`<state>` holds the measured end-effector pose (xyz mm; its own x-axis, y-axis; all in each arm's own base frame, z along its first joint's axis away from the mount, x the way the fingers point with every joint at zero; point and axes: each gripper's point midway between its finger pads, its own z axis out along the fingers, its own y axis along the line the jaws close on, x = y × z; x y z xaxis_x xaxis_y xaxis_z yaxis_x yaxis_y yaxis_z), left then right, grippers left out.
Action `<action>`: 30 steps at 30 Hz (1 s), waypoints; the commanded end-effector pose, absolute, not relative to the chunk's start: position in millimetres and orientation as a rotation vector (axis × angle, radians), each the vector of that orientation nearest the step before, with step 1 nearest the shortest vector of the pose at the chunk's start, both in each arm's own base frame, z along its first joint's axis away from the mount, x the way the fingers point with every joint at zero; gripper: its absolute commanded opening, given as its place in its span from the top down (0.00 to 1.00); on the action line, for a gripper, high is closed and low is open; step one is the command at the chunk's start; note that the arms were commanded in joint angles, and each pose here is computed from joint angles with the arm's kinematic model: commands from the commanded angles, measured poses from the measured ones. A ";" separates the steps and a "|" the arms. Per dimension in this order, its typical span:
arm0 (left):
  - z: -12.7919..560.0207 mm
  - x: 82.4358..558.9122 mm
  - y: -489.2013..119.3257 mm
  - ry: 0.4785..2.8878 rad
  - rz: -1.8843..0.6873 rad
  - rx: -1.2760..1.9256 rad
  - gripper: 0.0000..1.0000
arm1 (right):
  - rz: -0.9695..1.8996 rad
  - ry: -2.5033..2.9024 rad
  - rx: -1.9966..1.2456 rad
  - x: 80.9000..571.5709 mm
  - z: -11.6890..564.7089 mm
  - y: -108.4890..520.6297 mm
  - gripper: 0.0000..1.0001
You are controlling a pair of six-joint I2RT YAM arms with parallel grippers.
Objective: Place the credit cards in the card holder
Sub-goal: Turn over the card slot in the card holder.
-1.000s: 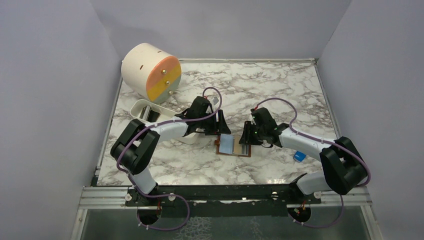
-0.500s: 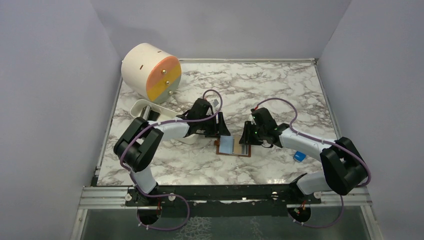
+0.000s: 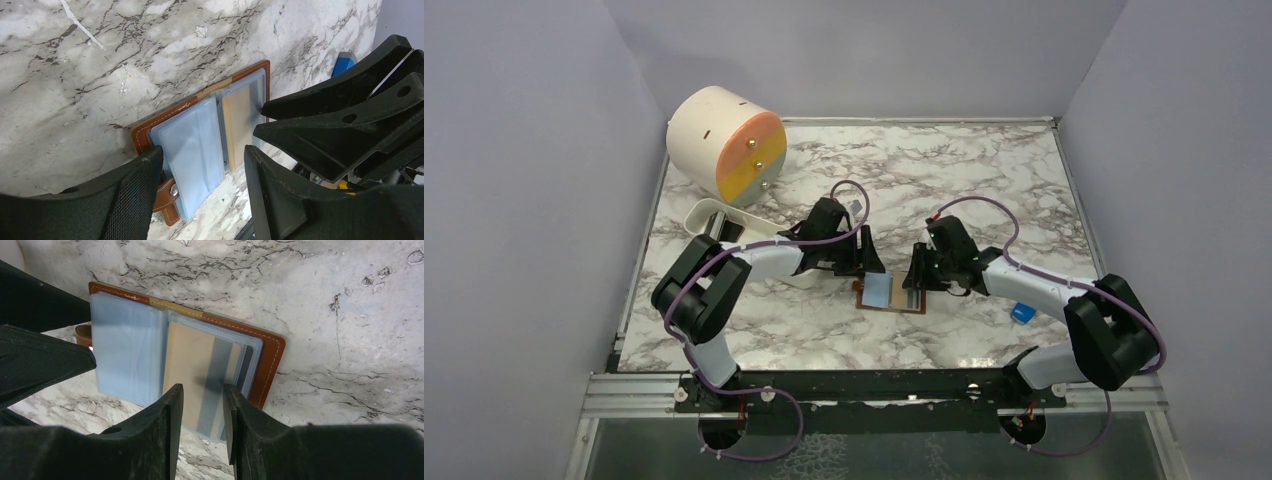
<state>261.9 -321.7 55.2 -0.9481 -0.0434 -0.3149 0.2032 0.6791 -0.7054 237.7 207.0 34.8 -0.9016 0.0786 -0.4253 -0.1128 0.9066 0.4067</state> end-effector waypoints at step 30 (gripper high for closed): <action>110.9 229.0 -390.3 2.462 -1.410 0.220 0.38 | 0.509 2.526 0.015 240.9 64.6 187.2 0.65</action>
<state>229.7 -369.9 93.4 -0.9510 -0.0252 -0.3083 0.2387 0.5741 -0.7832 239.7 198.3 53.3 -0.8698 0.1020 -0.4828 -0.1124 0.9117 0.3952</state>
